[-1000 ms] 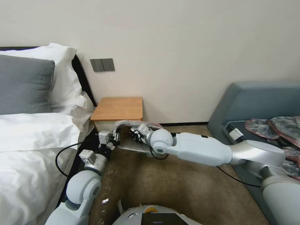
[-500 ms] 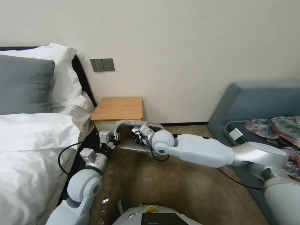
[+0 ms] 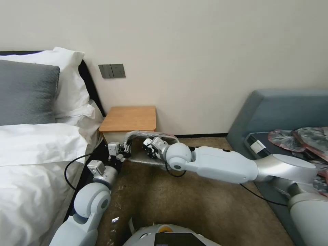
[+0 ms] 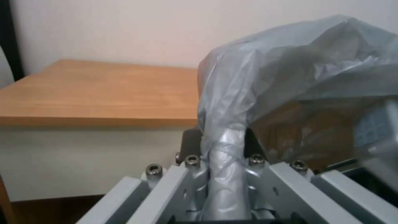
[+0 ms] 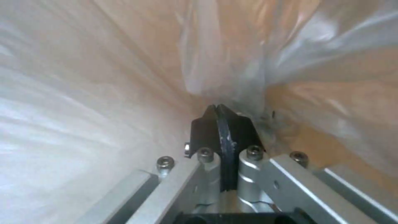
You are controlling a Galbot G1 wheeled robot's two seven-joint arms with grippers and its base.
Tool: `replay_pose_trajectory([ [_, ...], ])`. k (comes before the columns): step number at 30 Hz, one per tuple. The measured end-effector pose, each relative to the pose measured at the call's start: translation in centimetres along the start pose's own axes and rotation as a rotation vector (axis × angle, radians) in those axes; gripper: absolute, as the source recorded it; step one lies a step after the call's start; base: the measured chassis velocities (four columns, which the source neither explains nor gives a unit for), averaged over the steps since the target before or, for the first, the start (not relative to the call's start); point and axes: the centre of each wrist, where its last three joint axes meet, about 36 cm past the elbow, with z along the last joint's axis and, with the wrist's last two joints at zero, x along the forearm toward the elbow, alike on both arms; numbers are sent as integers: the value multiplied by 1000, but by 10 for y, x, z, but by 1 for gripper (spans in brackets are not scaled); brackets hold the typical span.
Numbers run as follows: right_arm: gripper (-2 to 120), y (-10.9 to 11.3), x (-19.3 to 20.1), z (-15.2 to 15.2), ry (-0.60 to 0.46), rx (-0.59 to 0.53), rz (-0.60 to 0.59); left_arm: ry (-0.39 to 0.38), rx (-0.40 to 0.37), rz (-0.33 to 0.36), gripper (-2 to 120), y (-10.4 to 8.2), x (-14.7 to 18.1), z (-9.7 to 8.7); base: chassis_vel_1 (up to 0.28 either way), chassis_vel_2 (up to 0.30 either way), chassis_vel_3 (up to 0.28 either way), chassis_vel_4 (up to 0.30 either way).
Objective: Pick up the garbage bag from the table and place it over the trash can.
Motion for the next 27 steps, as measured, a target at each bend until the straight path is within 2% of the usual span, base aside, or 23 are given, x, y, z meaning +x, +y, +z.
replay_pose_trajectory([
  [4, 0, 1, 10, -7, 6, -61, -26, 16, 11, -15, 3, 2, -4, 2, 0, 0, 0, 0],
  [13, 0, -5, 29, -10, -5, -116, -37, 50, 51, -52, 3, 9, -13, 9, 0, 0, 0, 0],
  [17, 0, -8, 48, -16, -27, -163, -56, 74, 76, -75, 3, 11, -19, 15, 0, 0, 0, 0],
  [19, 0, -8, 61, -20, -82, -190, -59, 94, 96, -88, 3, 11, -20, 18, 0, 0, 0, 0],
  [27, 25, -25, 78, -9, -175, -247, 10, 119, 112, -100, 3, 12, -21, 22, 0, 0, 0, 0],
])
